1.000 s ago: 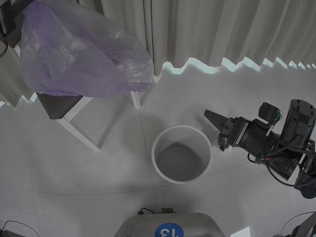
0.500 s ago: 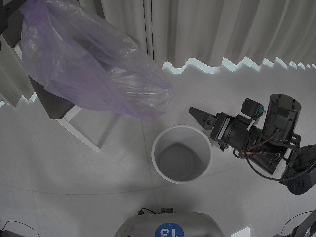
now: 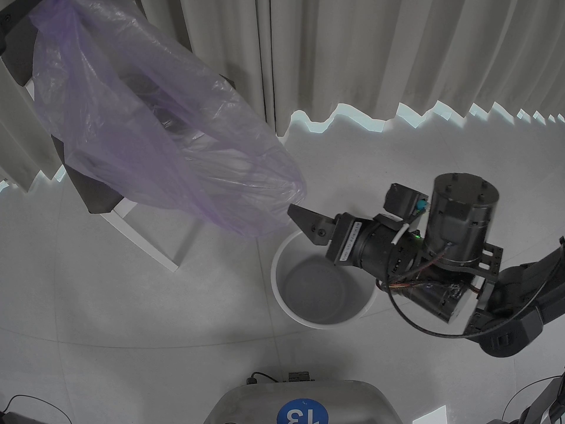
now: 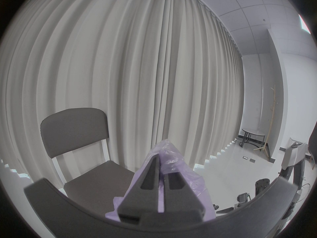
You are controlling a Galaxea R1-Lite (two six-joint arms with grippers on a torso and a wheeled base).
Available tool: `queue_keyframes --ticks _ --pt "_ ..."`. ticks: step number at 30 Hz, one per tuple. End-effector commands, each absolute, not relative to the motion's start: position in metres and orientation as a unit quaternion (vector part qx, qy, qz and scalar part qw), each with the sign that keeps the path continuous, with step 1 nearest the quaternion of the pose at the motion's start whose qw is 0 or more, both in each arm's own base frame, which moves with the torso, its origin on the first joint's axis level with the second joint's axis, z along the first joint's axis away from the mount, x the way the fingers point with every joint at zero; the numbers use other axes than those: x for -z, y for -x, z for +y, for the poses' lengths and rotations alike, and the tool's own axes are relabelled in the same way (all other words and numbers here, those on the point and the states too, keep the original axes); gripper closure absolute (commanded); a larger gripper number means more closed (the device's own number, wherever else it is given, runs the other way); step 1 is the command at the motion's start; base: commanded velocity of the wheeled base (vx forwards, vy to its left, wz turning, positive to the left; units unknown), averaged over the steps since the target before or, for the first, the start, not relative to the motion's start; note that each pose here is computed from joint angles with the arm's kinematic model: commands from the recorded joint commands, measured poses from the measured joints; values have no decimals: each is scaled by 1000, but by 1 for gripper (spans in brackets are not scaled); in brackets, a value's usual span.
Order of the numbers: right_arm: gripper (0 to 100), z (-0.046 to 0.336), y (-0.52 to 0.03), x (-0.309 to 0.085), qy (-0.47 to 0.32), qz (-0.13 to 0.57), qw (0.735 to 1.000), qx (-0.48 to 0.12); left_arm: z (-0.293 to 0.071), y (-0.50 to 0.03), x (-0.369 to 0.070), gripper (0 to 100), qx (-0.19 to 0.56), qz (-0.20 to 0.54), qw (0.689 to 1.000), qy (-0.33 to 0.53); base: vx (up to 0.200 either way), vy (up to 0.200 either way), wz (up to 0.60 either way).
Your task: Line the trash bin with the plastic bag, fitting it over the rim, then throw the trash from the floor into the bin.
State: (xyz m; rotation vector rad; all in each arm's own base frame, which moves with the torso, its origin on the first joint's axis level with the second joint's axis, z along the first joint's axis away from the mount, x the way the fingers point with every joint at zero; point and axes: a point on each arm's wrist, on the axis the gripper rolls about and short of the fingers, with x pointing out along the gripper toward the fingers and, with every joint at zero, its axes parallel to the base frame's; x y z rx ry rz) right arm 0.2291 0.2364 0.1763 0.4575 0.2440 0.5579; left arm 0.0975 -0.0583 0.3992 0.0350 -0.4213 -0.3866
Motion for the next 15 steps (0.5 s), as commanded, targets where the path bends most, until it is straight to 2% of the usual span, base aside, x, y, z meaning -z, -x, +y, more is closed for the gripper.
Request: queue_keyframes --ticks 1,9,15 --pt "0 257 -249 -158 -215 135 928 -273 -56 -93 -399 100 190 -211 959 -16 0 0 0" --pt "0 279 -269 -141 -218 141 926 -274 -51 -87 -395 100 191 -211 959 -14 0 0 0" --pt "0 293 -280 -148 -248 131 916 -286 -52 -87 -390 100 197 -205 959 -8 0 0 0"
